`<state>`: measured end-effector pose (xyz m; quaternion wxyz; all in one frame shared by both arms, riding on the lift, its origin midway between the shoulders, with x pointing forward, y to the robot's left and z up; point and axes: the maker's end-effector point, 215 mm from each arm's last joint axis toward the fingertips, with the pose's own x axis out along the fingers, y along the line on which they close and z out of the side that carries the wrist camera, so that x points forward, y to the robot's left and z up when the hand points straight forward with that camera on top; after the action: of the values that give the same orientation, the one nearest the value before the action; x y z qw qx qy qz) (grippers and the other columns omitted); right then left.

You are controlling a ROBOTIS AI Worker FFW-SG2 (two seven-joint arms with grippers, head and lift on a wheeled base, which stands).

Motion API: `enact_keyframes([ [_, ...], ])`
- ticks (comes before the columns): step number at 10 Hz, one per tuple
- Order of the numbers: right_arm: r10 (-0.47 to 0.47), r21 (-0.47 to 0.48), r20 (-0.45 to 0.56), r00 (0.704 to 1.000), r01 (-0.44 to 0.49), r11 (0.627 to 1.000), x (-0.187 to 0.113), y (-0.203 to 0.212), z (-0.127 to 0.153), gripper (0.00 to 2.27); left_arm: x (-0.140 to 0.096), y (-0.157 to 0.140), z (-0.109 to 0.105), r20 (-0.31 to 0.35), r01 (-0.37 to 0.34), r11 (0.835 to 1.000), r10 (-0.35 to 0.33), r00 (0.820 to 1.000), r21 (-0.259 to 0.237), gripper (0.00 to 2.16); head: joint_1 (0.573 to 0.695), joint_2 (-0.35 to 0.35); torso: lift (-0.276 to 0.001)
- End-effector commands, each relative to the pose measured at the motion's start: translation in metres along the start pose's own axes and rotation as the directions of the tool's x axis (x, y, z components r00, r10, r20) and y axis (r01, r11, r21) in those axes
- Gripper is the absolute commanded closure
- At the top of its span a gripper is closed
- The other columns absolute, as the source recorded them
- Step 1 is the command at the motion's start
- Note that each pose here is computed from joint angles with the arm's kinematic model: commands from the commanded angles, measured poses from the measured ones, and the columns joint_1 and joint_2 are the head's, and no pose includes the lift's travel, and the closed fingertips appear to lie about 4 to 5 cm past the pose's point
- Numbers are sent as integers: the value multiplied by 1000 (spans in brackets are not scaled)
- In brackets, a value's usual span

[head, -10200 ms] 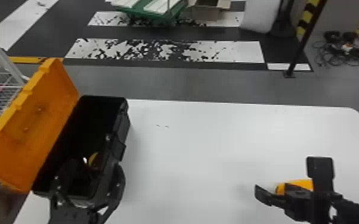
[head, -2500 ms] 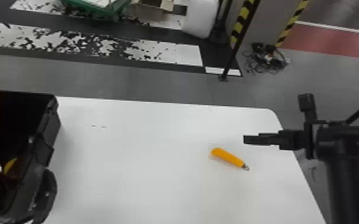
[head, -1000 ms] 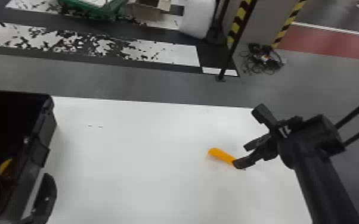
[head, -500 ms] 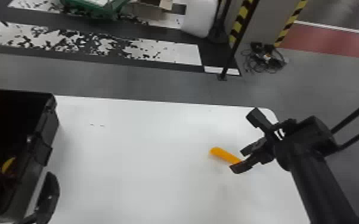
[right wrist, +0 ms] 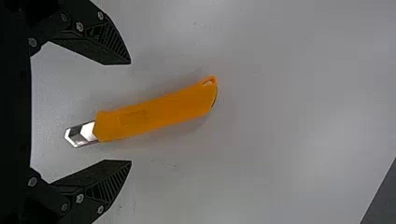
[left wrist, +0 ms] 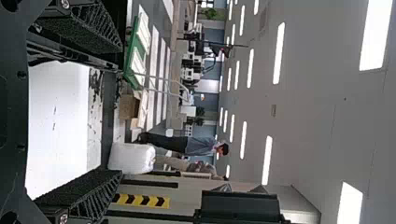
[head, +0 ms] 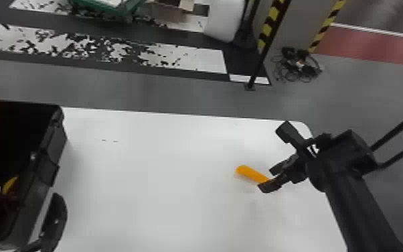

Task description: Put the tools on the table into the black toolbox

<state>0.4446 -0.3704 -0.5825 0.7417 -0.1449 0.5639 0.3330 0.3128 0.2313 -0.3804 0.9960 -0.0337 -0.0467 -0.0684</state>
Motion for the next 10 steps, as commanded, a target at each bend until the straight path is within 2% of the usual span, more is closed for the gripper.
enact_keyframes([
  [1,-8,3,-4,1000,8,1000,1,-2,-1,340,0,0,0,0,0,1000,0,1000,0,70,695,-208,-39],
  [4,-24,-12,-7,1000,24,1000,2,-6,-1,643,0,0,0,-1,-1,1000,1,1000,0,70,695,-213,-39],
  [5,-40,-11,-6,999,40,999,2,-10,-2,819,0,0,0,-1,-1,1000,1,1000,0,70,695,-214,-39],
  [6,-41,-12,-3,999,41,999,2,-10,-1,822,0,0,0,-1,-1,1000,1,1000,0,70,695,-216,-39],
  [7,-38,-19,2,999,38,999,3,-9,1,1119,0,0,0,0,-1,1000,1,1000,0,70,695,-217,-39],
  [9,-45,-14,20,999,45,999,5,-9,4,2098,0,0,0,0,0,1000,0,1000,0,70,695,-213,-39],
  [10,-39,-10,37,999,39,999,6,-6,1,2243,0,0,2,3,-1,1000,1,1000,-1,70,695,-211,-39],
])
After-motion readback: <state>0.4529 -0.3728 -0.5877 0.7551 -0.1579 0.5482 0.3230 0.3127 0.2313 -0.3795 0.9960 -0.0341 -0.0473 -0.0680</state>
